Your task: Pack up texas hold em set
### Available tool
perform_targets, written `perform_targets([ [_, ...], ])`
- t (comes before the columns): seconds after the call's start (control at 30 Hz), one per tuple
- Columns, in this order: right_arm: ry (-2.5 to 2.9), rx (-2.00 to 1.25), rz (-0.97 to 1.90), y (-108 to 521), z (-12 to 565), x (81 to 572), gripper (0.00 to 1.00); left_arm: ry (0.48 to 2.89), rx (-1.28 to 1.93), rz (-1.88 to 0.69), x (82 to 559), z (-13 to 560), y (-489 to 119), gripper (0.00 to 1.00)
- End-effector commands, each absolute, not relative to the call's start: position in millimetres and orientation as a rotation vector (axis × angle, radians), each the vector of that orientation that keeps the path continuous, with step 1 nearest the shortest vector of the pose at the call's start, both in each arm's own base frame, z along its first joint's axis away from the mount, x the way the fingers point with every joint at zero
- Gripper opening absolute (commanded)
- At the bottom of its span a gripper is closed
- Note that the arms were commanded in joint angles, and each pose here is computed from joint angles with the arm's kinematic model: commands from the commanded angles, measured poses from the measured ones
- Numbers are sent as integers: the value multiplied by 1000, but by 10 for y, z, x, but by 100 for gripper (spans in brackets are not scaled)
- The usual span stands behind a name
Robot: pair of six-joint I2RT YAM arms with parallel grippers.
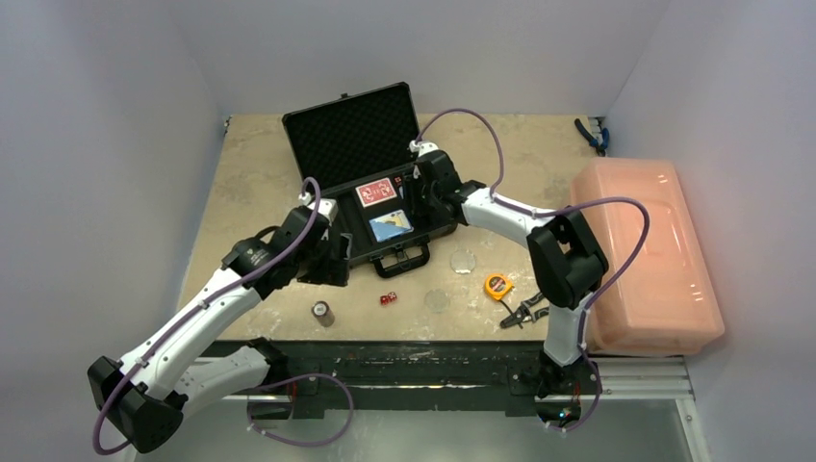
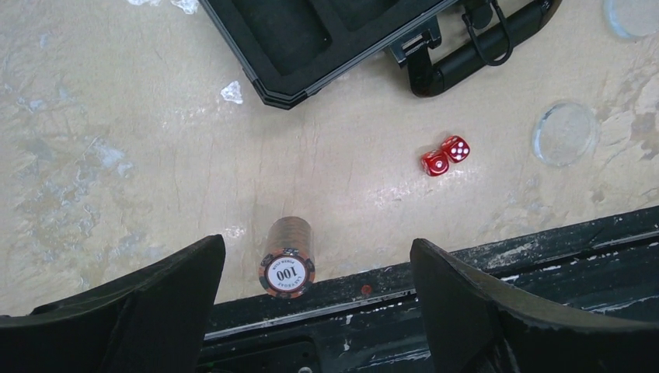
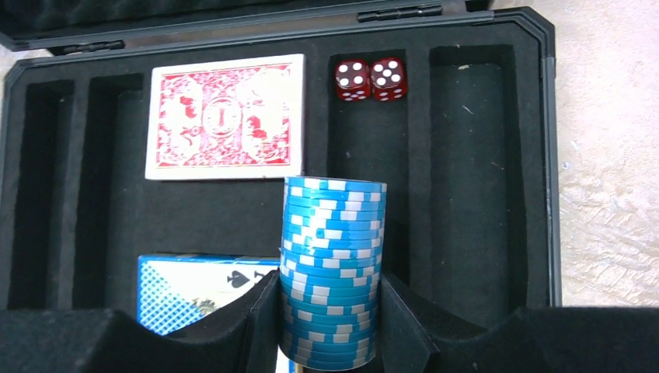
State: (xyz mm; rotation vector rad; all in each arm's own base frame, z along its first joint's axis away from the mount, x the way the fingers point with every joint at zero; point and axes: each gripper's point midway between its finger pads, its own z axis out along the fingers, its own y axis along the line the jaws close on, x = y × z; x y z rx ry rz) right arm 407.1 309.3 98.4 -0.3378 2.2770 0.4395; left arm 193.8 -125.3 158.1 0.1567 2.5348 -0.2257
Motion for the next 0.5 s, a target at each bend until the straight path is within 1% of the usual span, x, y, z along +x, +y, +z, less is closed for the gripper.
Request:
perform_targets([
  [0.0, 2213, -315, 504, 3194, 1314, 4225, 0, 2523, 106, -214, 1870, 1558, -1153, 89],
  [0.33, 2275, -292, 467, 3142, 1215, 4344, 0, 2499, 110, -224, 1864, 1606, -1140, 89],
  [0.47, 2292, -278, 471, 3154, 1240, 4352, 0, 2530, 108, -161, 1822, 1634, -1049, 88],
])
